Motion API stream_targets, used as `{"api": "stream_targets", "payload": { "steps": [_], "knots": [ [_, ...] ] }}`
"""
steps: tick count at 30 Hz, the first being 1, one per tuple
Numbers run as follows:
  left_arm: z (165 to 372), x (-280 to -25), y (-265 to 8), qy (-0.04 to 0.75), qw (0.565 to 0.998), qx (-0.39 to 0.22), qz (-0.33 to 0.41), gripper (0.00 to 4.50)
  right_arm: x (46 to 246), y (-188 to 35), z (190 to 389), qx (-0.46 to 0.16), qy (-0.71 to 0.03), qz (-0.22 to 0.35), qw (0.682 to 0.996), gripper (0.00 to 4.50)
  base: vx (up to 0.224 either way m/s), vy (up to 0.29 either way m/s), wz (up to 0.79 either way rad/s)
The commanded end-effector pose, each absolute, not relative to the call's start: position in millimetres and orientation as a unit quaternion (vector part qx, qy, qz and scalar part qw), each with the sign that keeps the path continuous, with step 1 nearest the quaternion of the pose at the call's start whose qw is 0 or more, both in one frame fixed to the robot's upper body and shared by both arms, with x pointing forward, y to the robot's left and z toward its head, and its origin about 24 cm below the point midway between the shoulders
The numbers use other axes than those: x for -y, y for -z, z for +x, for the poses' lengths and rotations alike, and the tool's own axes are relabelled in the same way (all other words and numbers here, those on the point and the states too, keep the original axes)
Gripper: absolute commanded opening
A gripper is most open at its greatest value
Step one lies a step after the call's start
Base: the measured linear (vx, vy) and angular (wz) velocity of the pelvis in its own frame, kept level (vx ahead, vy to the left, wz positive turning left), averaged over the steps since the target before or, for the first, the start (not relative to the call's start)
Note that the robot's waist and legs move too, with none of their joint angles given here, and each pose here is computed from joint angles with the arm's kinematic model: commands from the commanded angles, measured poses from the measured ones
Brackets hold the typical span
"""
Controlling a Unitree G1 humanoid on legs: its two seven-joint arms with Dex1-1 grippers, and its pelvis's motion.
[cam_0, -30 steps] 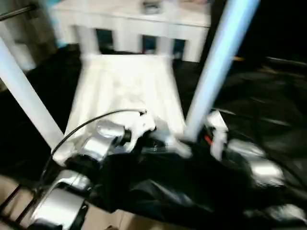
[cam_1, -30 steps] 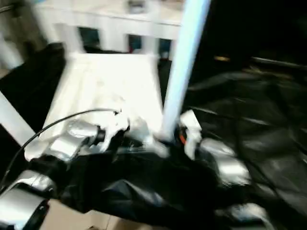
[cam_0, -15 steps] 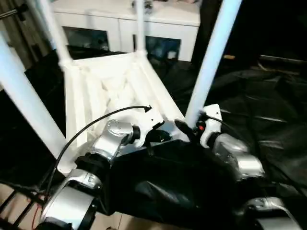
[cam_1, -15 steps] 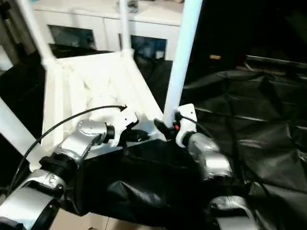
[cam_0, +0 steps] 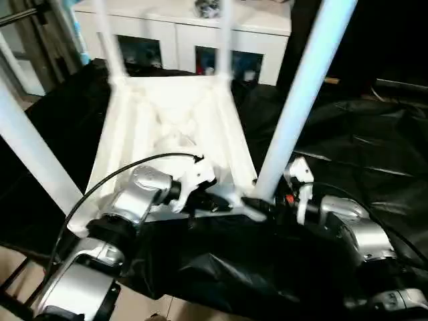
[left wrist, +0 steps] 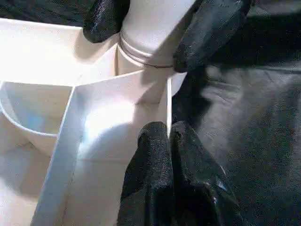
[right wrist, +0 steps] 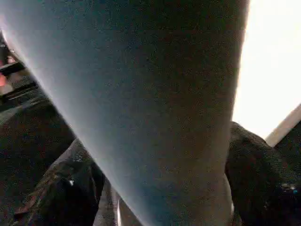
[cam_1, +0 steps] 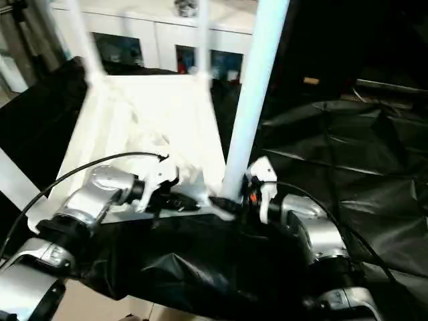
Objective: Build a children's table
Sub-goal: Rotate leg to tighten
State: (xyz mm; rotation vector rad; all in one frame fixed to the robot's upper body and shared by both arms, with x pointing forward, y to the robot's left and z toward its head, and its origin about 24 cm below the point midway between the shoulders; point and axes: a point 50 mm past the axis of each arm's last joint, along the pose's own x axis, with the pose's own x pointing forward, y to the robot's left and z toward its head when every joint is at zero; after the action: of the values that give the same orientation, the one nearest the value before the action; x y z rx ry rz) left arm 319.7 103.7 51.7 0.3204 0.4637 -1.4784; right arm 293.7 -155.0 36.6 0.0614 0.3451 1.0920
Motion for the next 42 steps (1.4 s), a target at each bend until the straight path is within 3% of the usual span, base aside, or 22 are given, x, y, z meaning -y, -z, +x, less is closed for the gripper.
{"api": "stream_targets", "payload": {
  "steps": [1, 6, 17, 19, 20, 22, 25, 32, 35, 42],
  "knots": [
    [316, -94, -62, 0.702, 0.672, -0.182, 0.151, 0.0, 150.7, -37, 284.2, -0.176, -0.565, 0.031, 0.806, 3.58, 0.0, 0.0, 0.0],
    [316, -98, -63, 0.706, 0.667, -0.184, 0.151, 0.0, 151.1, -36, 278.2, -0.192, -0.588, 0.032, 0.785, 3.43, 0.0, 0.0, 0.0],
    [317, -97, -62, 0.697, 0.678, -0.182, 0.147, 0.0, 148.6, -36, 277.2, -0.192, -0.585, 0.052, 0.786, 2.75, 0.0, 0.0, 0.0],
    [321, -94, -62, 0.678, 0.698, -0.177, 0.146, 0.0, 147.1, -32, 279.0, -0.192, -0.564, 0.053, 0.801, 2.72, 0.0, 0.0, 0.0],
    [325, -91, -62, 0.658, 0.718, -0.173, 0.147, 0.0, 145.5, -28, 285.0, -0.19, -0.523, 0.047, 0.829, 2.71, 0.0, 0.0, 0.0],
    [326, -90, -62, 0.652, 0.723, -0.171, 0.149, 0.0, 145.1, -26, 287.6, -0.19, -0.507, 0.045, 0.84, 2.65, 0.0, 0.0, 0.0],
    [331, -79, -61, 0.622, 0.751, -0.164, 0.151, 0.0, 144.5, -13, 305.0, -0.207, -0.388, 0.041, 0.897, 2.61, 0.0, 0.0, 0.0],
    [332, -53, -61, 0.605, 0.77, -0.151, 0.134, 0.0, 125.4, -5, 317.5, -0.223, -0.289, 0.045, 0.93, 2.54, 0.0, 0.0, 0.0],
    [329, -50, -61, 0.616, 0.761, -0.151, 0.134, 0.0, 119.5, -7, 319.4, -0.209, -0.297, 0.049, 0.931, 3.23, 0.0, 0.0, 0.0],
    [322, -61, -58, 0.65, 0.73, -0.158, 0.139, 0.0, 126.7, -17, 314.9, -0.19, -0.367, 0.027, 0.91, 3.69, 0.0, 0.0, 0.0]
  ]
}}
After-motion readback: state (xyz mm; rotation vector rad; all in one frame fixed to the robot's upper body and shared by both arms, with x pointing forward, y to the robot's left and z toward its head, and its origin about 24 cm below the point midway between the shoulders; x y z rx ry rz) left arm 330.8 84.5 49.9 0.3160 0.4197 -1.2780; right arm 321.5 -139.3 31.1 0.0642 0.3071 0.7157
